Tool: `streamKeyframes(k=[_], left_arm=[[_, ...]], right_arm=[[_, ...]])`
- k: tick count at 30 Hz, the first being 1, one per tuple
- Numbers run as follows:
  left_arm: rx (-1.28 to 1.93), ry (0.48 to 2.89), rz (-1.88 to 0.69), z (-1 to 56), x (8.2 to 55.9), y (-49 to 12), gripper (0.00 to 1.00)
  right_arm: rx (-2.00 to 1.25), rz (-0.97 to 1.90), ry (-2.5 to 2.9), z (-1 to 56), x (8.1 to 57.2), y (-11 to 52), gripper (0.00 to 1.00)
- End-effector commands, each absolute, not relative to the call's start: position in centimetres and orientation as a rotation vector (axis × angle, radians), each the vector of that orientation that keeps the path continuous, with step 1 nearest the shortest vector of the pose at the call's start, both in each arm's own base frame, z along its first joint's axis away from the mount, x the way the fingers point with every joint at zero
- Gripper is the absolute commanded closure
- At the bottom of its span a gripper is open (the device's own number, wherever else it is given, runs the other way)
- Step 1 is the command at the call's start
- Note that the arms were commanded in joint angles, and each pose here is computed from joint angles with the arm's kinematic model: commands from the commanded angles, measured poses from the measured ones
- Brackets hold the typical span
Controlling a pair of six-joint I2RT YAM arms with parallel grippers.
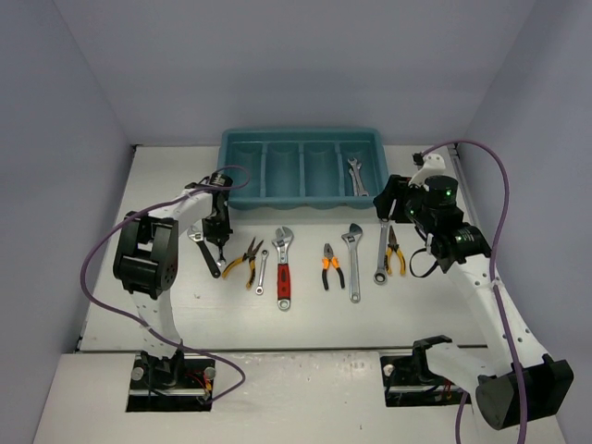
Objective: Sort the tools into containers
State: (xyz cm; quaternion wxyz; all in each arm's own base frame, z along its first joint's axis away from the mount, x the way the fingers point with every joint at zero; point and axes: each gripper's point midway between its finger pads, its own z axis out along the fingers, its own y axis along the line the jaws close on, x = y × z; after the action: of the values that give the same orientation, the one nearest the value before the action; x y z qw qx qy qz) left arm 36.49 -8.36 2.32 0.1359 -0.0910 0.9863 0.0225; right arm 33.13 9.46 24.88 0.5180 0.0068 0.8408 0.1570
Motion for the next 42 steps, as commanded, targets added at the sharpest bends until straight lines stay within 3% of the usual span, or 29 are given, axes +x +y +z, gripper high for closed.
streamKeyframes(k=[1, 3, 8, 23, 32, 42], left_arm=[[-0.270, 2.885, 0.074, 0.7, 35.9, -8.2, 0.95], [-0.274, 2.899, 0.066, 0.2, 35.5, -8.3, 1.00], [-0.287, 2.869, 0.003, 1.7, 35.4, -8.9, 1.00], [-0.297, 2.568, -0.536, 15.1, 34.7, -14.6, 1.00], [-0.047, 2.377, -0.719, 20.8, 32.3, -19.2, 1.00], [0.028, 2.280, -0.824, 23.3, 30.2, -21.2, 1.00]], right_arm=[[-0.037, 0.432, 1.973, 26.2, 33.7, 10.7, 0.44], [-0.064, 0.454, 1.979, 26.1, 33.7, 11.2, 0.44], [-0.135, 0.541, 2.002, 25.8, 33.6, 13.4, 0.43], [-0.310, 0.887, 1.989, 26.3, 31.3, 28.1, 0.43], [-0.329, 0.944, 1.966, 27.3, 31.7, 34.4, 0.46], [-0.282, 0.940, 1.961, 25.9, 32.2, 38.3, 0.49]])
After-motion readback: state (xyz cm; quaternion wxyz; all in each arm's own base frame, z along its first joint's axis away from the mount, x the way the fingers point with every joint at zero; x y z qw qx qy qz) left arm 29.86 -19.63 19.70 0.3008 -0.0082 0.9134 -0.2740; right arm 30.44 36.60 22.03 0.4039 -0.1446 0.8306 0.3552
